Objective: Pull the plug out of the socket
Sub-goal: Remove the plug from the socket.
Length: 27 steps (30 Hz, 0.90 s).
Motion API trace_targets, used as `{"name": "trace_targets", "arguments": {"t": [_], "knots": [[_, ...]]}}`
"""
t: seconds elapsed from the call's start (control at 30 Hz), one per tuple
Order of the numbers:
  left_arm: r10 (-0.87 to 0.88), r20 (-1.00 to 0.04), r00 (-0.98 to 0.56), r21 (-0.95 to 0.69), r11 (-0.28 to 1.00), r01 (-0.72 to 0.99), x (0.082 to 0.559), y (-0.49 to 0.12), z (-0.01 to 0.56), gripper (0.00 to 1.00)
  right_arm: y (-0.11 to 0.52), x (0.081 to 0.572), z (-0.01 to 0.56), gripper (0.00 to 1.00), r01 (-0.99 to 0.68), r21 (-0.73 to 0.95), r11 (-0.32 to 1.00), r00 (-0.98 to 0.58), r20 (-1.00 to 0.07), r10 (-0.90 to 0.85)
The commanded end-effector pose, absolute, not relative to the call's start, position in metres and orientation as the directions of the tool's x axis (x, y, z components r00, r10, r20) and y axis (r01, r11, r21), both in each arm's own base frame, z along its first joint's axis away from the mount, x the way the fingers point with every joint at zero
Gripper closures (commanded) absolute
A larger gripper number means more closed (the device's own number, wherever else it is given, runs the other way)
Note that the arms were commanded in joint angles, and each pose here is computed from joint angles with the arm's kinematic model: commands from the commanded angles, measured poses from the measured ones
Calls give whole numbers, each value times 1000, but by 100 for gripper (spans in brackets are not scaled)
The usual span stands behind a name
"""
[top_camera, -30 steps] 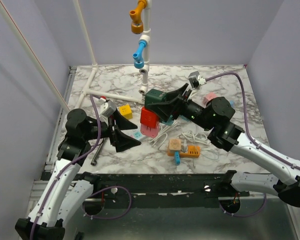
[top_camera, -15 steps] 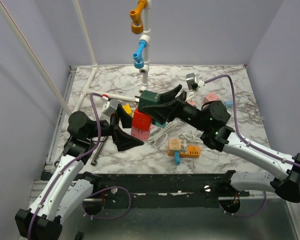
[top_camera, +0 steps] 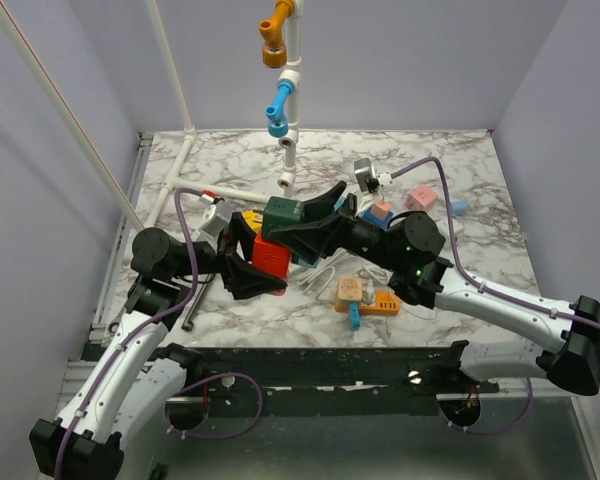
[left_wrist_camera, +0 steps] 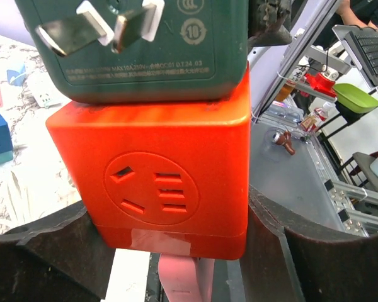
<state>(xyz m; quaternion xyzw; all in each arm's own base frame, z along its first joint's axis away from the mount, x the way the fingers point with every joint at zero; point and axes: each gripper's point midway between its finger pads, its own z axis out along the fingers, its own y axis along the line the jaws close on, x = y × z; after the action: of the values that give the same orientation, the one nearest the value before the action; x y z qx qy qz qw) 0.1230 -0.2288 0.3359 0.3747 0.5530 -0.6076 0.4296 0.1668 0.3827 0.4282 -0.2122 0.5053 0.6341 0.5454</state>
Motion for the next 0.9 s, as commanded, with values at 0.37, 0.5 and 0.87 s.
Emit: {"name": "trace_targets", "arguments": {"t": [0.37,0.5,0.87], "knots": [[-107,-938,-331,-330,-21,944,106,-225,335,15,350,162,480,99,-926,367,90,-221,-721,657],[-131,-947,-294,-298,5,955,105,-223,340,1,343,162,486,99,-928,357,111,-196,-719,667],[-170,-933,-317,-330,53,943,124,-226,348,4,346,156,489,99,-933,354,69,-219,-708,671]]}}
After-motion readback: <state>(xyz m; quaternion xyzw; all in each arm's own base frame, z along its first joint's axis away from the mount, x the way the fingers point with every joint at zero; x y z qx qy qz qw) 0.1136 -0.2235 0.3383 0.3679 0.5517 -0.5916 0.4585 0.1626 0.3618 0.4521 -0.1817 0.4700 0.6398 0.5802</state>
